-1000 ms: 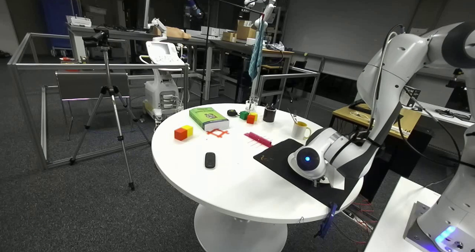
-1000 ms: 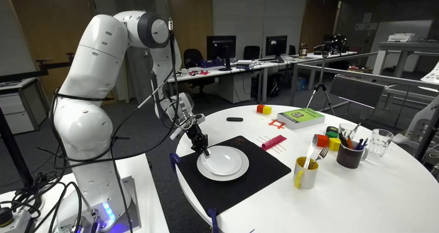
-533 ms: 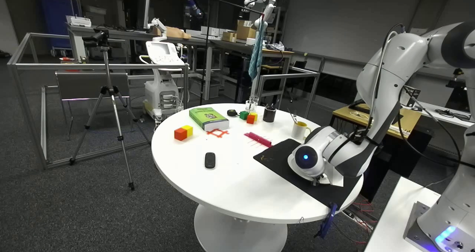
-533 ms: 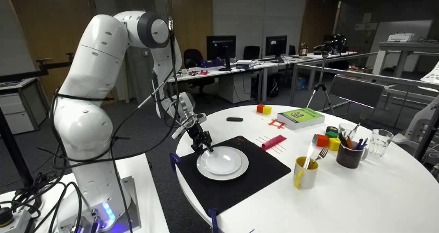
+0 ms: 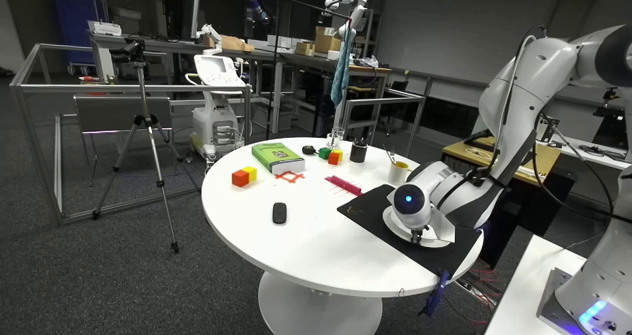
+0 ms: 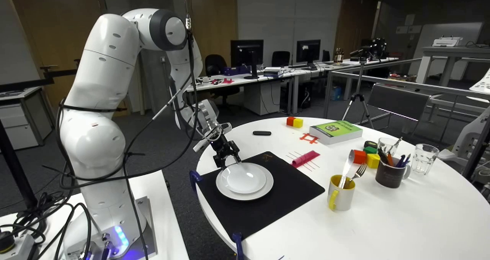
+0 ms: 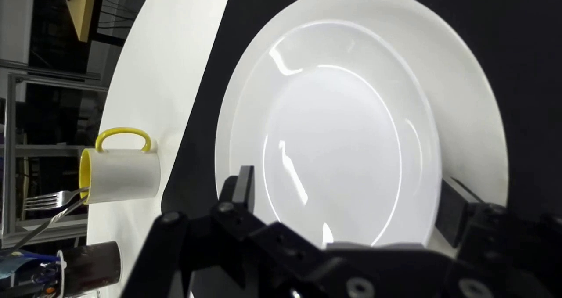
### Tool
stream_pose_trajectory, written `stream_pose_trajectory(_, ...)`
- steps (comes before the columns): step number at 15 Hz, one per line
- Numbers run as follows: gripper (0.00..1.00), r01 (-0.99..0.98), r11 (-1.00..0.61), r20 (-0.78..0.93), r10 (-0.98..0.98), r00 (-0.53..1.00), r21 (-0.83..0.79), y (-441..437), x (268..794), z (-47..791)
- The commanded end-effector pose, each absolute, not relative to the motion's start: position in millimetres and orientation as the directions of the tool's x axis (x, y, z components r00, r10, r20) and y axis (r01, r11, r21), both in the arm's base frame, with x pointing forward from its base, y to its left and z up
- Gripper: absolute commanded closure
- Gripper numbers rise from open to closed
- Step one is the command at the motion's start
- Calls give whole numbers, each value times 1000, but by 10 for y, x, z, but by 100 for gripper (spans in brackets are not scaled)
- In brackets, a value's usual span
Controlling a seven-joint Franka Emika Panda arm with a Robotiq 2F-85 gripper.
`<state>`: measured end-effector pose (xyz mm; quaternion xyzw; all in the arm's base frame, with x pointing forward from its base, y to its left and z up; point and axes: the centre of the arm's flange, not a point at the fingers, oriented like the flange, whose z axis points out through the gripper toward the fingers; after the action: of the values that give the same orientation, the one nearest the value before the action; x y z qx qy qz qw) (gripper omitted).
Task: Pick up the smaller white plate and put it on the other white plate
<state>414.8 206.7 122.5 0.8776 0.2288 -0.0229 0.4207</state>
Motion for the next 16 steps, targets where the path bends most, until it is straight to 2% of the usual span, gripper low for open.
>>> stream_pose_trajectory(1, 0, 448, -594, -198, 438, 877, 668, 2007, 4057, 1451)
stream_pose_trajectory(9, 0, 474, -715, -82, 509, 857, 515, 1848, 4023, 1626)
stream_pose_trajectory(16, 0, 391, -814, 41, 450, 892, 430, 1583, 3789, 1886)
